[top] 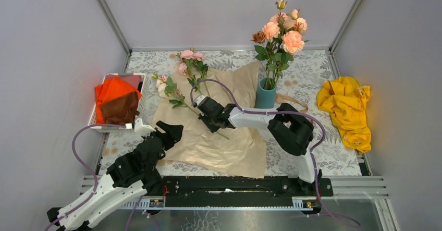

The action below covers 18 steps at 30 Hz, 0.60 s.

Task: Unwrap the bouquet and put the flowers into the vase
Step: Pick up the fake flower from the wrapping paper.

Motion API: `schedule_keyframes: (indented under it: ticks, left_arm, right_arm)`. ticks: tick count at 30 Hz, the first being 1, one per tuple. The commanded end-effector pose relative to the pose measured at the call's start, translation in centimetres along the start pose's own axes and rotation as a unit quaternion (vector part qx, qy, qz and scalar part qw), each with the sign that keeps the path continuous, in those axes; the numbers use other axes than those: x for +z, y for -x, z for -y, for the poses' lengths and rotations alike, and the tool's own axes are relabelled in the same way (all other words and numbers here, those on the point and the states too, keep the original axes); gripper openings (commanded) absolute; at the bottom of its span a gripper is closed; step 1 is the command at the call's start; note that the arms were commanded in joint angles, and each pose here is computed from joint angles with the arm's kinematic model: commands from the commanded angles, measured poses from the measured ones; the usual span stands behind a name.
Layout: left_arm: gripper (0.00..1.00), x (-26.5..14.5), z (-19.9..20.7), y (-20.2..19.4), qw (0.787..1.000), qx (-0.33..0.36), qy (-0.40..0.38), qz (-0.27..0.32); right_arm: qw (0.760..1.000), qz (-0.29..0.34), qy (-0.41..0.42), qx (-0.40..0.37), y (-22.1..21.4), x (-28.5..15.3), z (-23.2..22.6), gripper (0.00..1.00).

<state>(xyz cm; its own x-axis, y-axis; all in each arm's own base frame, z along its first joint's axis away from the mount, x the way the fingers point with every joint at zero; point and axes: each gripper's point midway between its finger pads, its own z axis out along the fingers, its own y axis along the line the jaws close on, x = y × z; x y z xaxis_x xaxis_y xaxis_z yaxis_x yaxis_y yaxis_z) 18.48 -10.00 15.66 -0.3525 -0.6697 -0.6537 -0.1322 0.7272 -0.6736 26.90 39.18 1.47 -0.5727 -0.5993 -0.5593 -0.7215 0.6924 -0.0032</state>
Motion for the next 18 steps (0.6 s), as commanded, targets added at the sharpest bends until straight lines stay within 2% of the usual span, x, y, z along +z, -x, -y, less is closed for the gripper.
schedule_keyframes:
  ticks: [1,18]
  left_arm:
    - [0.73,0.2,0.8,-0.1,1.000,-0.007,-0.014,0.001]
    - [0.79,1.6,3.5,-1.2,0.999,-0.011,-0.046,-0.011]
  right_arm:
    - [0.998,0.051,0.033,0.023,2.7,-3.4,-0.8,0.00]
    - [0.972,0.136,0.177,0.074,5.2,-11.6,-5.1,0.00]
